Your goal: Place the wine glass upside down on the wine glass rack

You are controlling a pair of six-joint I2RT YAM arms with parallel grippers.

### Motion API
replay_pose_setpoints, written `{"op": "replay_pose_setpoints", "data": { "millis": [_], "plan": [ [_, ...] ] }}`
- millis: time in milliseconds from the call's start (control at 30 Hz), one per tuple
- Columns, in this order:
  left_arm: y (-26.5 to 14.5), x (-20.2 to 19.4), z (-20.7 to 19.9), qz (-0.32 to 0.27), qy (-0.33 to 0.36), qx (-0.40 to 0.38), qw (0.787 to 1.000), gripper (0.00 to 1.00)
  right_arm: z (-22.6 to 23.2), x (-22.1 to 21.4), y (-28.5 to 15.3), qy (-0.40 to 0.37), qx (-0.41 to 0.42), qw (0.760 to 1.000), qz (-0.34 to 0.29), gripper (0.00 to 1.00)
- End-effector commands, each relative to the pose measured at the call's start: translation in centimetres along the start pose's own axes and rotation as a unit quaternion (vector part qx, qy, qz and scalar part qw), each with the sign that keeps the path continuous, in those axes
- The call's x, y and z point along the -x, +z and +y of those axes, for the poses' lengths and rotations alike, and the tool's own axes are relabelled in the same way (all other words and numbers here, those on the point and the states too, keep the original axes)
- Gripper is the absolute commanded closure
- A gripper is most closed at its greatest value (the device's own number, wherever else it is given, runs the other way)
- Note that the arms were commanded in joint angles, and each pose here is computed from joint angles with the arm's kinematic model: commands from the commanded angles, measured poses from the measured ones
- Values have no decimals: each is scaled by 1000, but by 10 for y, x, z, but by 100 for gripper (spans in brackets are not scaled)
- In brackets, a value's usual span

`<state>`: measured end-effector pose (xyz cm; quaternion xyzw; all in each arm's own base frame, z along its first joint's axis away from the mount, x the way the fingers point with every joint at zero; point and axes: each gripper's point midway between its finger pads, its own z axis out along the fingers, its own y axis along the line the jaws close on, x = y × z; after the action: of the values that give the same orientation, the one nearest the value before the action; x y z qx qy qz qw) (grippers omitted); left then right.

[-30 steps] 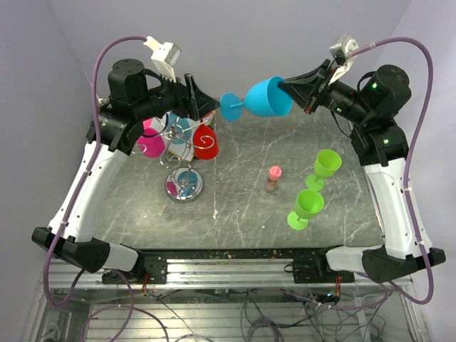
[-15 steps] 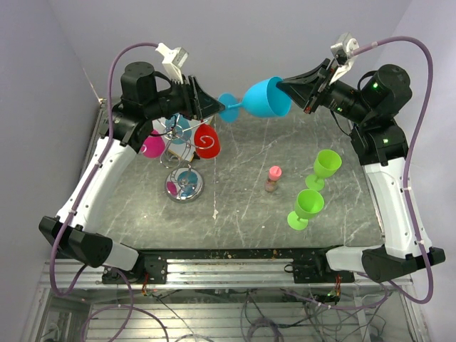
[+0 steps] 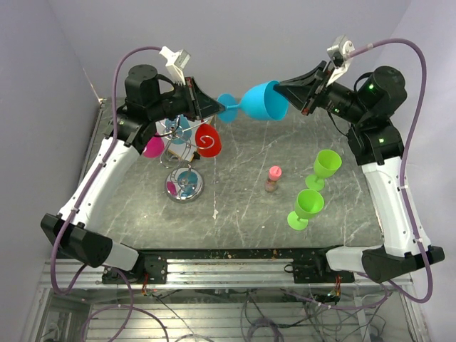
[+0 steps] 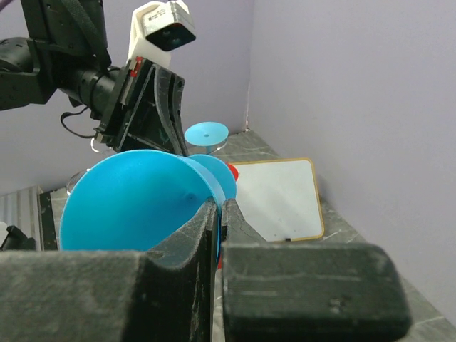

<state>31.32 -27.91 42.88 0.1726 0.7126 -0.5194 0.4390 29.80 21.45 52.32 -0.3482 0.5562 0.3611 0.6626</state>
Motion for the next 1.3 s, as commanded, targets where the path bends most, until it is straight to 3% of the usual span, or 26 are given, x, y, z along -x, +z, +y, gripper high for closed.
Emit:
{"op": "replay_pose_setpoints", "data": {
  "millis": [0, 300, 400, 500, 633, 733, 1000, 1267],
  "plan": [
    [-6, 3, -11, -10, 20, -10, 1000, 93, 1, 4, -3, -15, -4, 1000, -10, 98],
    [-29, 18, -6, -40, 66, 51, 996, 93, -1, 2, -18, -50, -35, 998, 8, 58],
    [-38, 25, -5, -49, 94, 75, 992, 93, -5, 4, -26, -59, -59, 996, 14, 36],
    [-53, 37, -9, -63, 141, 101, 983, 93, -12, 8, -37, -72, -90, 993, 19, 23],
    [-76, 48, -15, -60, 236, 132, 961, 93, -28, 9, -52, -103, -150, 983, 32, 18],
    [-89, 43, -22, -25, 301, 130, 945, 93, -43, 3, -63, -127, -194, 971, 49, 16],
    [-110, 25, -30, 48, 451, 142, 880, 93, -70, -46, -76, -154, -246, 951, 106, 14],
    [-74, 14, -10, 90, 517, 177, 833, 93, -68, -125, -105, -142, -249, 945, 158, 13]
  ]
}}
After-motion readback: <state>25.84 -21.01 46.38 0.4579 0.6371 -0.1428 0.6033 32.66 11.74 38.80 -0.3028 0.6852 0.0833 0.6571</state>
